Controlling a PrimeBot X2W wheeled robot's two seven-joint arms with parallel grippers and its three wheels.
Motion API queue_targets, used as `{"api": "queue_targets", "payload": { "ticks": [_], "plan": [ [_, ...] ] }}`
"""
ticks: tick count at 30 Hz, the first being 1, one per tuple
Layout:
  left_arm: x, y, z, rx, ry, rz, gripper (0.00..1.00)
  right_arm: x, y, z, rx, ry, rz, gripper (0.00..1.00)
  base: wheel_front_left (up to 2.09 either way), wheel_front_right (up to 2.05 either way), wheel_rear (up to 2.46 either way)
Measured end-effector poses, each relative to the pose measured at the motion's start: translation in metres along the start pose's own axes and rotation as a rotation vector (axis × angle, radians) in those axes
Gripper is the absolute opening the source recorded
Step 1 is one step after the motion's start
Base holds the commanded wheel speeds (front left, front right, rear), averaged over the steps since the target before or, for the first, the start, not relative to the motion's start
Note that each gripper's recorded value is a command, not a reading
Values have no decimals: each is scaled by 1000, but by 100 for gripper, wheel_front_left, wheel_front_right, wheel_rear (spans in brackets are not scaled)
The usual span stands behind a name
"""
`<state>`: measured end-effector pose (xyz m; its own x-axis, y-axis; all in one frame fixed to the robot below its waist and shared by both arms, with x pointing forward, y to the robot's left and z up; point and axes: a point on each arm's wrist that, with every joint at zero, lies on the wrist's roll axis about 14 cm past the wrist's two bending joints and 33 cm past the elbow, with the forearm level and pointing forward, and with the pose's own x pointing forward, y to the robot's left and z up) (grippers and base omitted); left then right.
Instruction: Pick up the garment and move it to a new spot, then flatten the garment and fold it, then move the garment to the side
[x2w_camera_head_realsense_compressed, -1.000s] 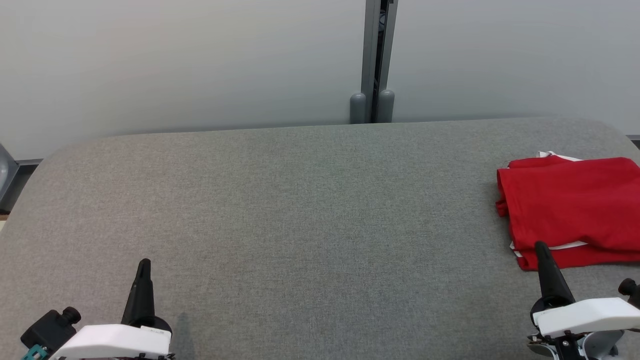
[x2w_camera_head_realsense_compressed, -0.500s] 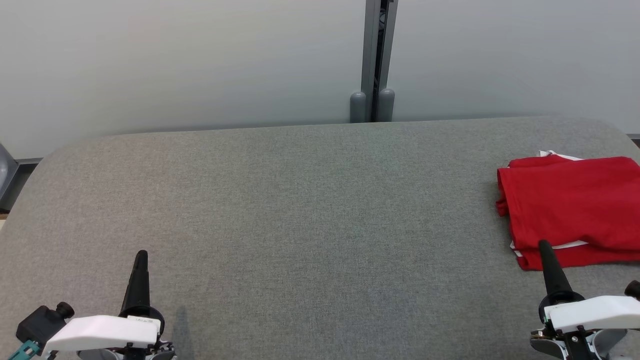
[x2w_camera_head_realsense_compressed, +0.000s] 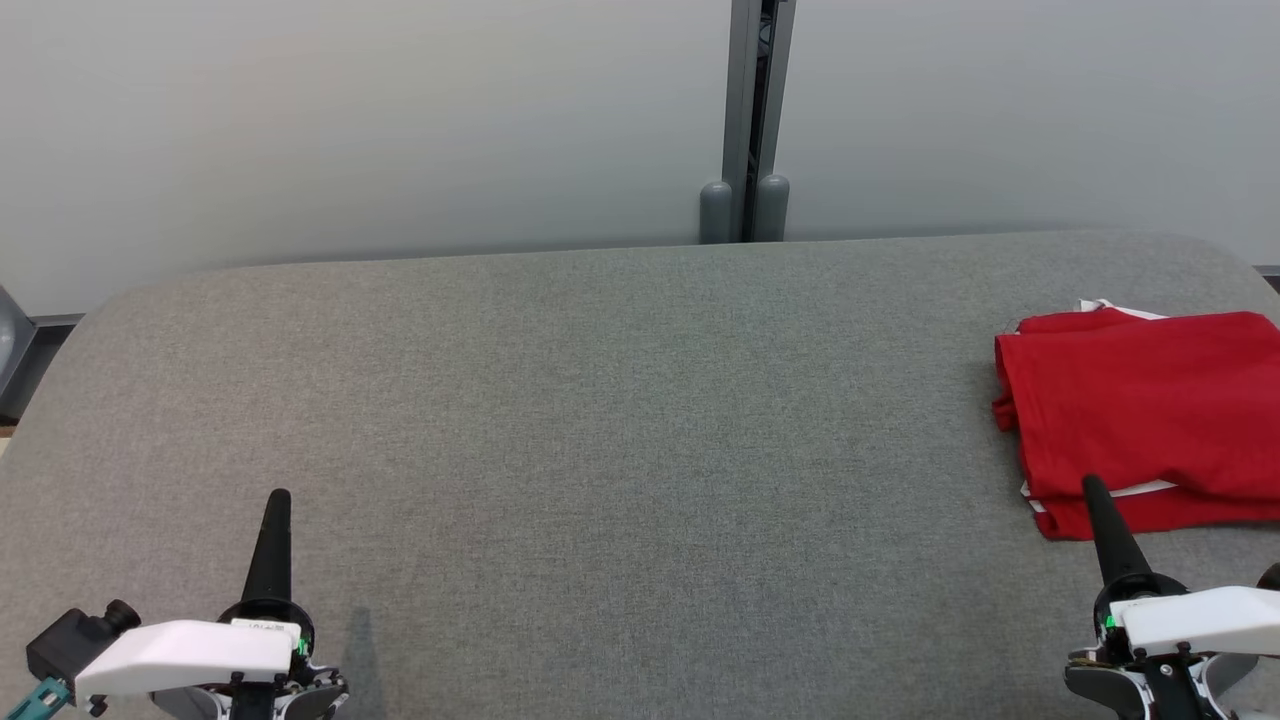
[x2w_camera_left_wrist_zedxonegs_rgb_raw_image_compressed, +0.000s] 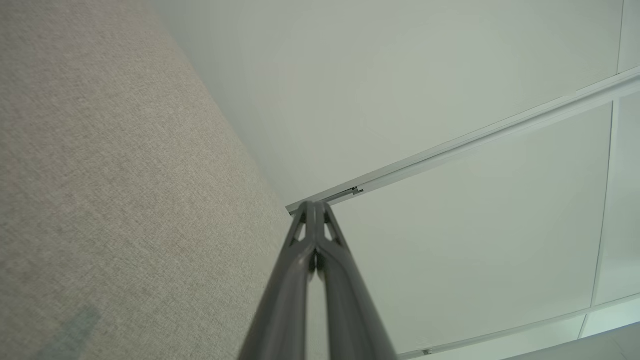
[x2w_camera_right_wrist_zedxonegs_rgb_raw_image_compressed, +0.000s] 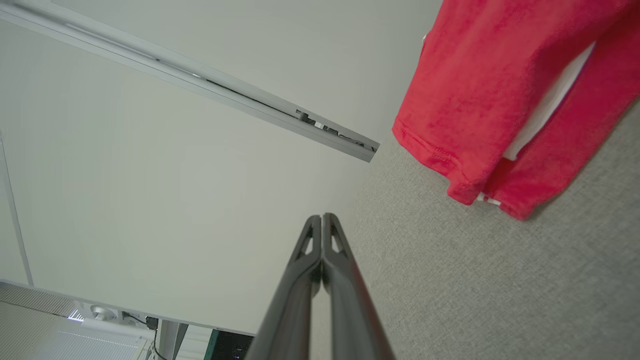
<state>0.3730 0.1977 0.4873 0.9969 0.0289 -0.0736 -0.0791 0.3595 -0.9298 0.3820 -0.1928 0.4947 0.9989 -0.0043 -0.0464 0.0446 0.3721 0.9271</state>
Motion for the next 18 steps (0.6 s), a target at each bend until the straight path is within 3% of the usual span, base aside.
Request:
{"api": "queue_targets", "payload": {
  "ticks": [18],
  "plan": [
    [5, -5, 2, -150, 6, -20, 0, 2, 2, 4, 155, -3, 10, 0, 0, 0, 0]
  ]
}}
